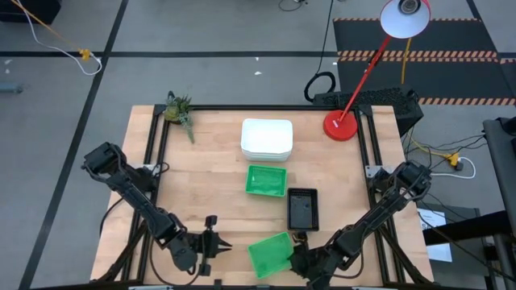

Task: Stack baskets by color
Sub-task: Stack the bottom green bin on the top stacked green bins

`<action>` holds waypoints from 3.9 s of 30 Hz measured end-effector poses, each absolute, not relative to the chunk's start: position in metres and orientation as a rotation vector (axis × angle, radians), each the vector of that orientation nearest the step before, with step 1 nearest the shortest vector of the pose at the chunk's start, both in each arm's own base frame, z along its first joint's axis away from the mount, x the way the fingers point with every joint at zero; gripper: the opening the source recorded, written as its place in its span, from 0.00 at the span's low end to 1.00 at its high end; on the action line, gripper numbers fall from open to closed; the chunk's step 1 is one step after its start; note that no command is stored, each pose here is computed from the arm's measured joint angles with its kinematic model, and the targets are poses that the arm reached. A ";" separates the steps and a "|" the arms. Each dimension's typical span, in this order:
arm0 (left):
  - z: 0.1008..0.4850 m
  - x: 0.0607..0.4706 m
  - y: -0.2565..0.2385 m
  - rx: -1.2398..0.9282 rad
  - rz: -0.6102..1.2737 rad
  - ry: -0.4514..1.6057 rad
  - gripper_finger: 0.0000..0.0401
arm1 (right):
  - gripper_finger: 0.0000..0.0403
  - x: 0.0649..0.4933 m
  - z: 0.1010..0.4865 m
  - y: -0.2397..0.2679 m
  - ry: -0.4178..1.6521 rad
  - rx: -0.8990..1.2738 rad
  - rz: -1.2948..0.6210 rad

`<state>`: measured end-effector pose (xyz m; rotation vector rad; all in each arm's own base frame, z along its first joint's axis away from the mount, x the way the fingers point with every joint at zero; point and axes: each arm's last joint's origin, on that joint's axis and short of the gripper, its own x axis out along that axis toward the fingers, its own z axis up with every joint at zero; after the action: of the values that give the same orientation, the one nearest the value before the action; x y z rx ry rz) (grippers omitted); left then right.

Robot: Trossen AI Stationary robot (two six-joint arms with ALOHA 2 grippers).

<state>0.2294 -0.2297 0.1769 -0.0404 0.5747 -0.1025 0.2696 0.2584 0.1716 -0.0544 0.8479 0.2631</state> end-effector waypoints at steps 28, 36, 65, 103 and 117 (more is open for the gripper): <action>0.177 0.228 -0.231 -0.052 -0.104 0.577 0.10 | 0.01 0.285 0.179 0.251 0.716 -0.206 0.329; 0.167 0.221 -0.221 -0.024 0.027 0.662 0.10 | 0.01 0.293 0.212 0.243 0.654 -0.201 0.263; 0.204 0.208 -0.203 0.052 0.072 0.592 0.10 | 0.00 0.307 0.335 0.189 0.792 -0.459 -0.227; 0.204 0.207 -0.201 0.084 0.087 0.591 0.10 | 0.00 0.318 0.224 0.128 0.856 -0.645 -0.347; 0.205 0.207 -0.201 0.092 0.093 0.586 0.10 | 0.00 0.303 0.195 0.111 0.816 -0.545 -0.325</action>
<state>0.2071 -0.2006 0.2045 0.0921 0.5857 0.0927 0.3027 0.1108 0.1951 -0.5453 0.8165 -0.3249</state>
